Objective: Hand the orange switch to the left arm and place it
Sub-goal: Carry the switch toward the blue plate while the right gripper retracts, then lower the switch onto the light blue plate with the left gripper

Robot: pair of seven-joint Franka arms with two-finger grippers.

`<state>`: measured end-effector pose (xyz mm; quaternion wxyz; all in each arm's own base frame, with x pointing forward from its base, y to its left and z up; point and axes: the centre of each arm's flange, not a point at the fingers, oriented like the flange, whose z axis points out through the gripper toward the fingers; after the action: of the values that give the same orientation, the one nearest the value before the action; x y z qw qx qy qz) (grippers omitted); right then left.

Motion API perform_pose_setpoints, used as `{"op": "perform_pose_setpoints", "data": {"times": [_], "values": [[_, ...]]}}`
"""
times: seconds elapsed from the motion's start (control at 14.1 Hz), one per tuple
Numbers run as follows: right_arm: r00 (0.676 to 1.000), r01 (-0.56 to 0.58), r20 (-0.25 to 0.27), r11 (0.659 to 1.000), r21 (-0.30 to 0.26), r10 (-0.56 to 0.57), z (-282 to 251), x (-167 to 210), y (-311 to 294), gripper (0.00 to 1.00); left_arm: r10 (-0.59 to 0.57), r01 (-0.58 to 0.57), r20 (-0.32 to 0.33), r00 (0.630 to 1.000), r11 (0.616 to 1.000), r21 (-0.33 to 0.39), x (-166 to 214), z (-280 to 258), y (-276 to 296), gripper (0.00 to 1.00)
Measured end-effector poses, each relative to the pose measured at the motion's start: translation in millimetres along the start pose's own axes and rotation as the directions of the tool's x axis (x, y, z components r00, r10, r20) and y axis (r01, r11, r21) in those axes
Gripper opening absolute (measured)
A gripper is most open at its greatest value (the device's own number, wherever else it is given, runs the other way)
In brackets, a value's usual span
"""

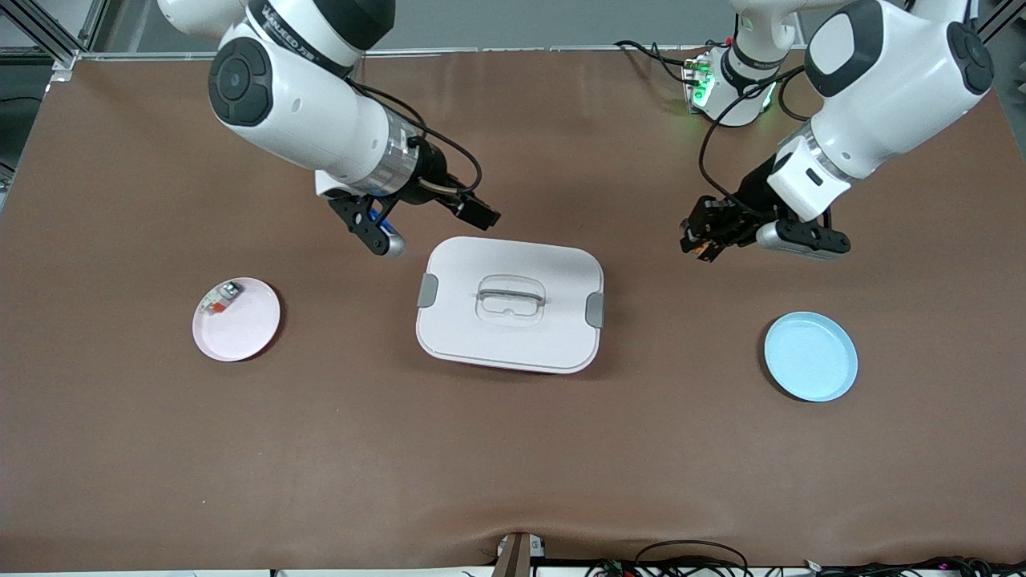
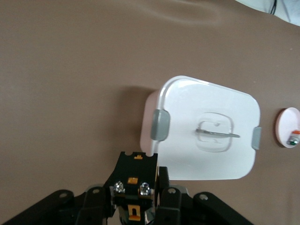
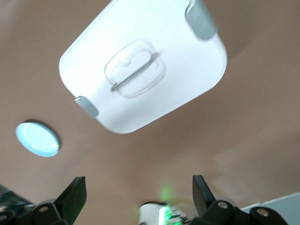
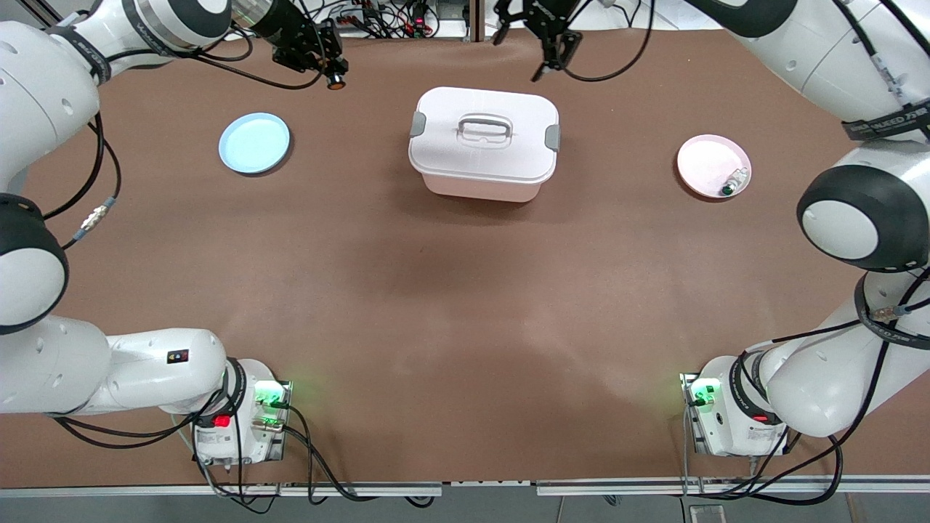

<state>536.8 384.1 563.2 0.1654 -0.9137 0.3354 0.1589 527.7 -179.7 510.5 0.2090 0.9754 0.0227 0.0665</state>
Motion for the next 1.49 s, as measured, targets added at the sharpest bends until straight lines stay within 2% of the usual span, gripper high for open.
{"op": "perform_pose_setpoints", "data": {"times": [0.21,0.36,0.5,0.71,1.0,1.21,1.35,1.49], "values": [[0.991,0.124,-0.047,0.99,-0.064,-0.127,-13.8,27.8,29.3,1.0,0.023,-0.024,0.01,1.0,0.995,0.093,6.2,-8.5,-21.5,0.35],[0.972,0.197,-0.099,0.971,-0.139,-0.211,-16.0,43.8,50.3,1.0,0.051,-0.053,0.016,0.999,0.986,0.16,9.0,-13.0,-30.2,0.35],[0.949,0.27,-0.112,0.944,-0.191,-0.294,-16.5,54.7,67.7,1.0,0.085,-0.088,0.023,0.996,0.973,0.213,10.3,-14.2,-34.6,0.35],[0.91,0.361,-0.125,0.904,-0.23,-0.396,-37.9,78.8,98.6,1.0,0.171,-0.183,0.068,0.983,0.949,0.259,13.8,-15.0,-52.7,0.35],[0.826,0.495,-0.145,0.824,-0.275,-0.545,-80.9,137.9,161.0,1.0,0.26,-0.286,0.127,0.957,0.919,0.272,24.1,-19.7,-96.2,0.35],[0.772,0.543,-0.171,0.776,-0.322,-0.612,-97.6,173.1,199.7,1.0,0.31,-0.349,0.17,0.935,0.885,0.307,28.0,-15.6,-111.6,0.35],[0.759,0.55,-0.183,0.766,-0.332,-0.624,-105.8,193.3,220.8,1.0,0.335,-0.387,0.202,0.92,0.858,0.339,29.1,-10.3,-115.8,0.35],[0.767,0.531,-0.208,0.782,-0.327,-0.607,-117.1,209.3,238.9,1.0,0.356,-0.416,0.223,0.907,0.839,0.35,29.9,-6.7,-118.4,0.35]]}}
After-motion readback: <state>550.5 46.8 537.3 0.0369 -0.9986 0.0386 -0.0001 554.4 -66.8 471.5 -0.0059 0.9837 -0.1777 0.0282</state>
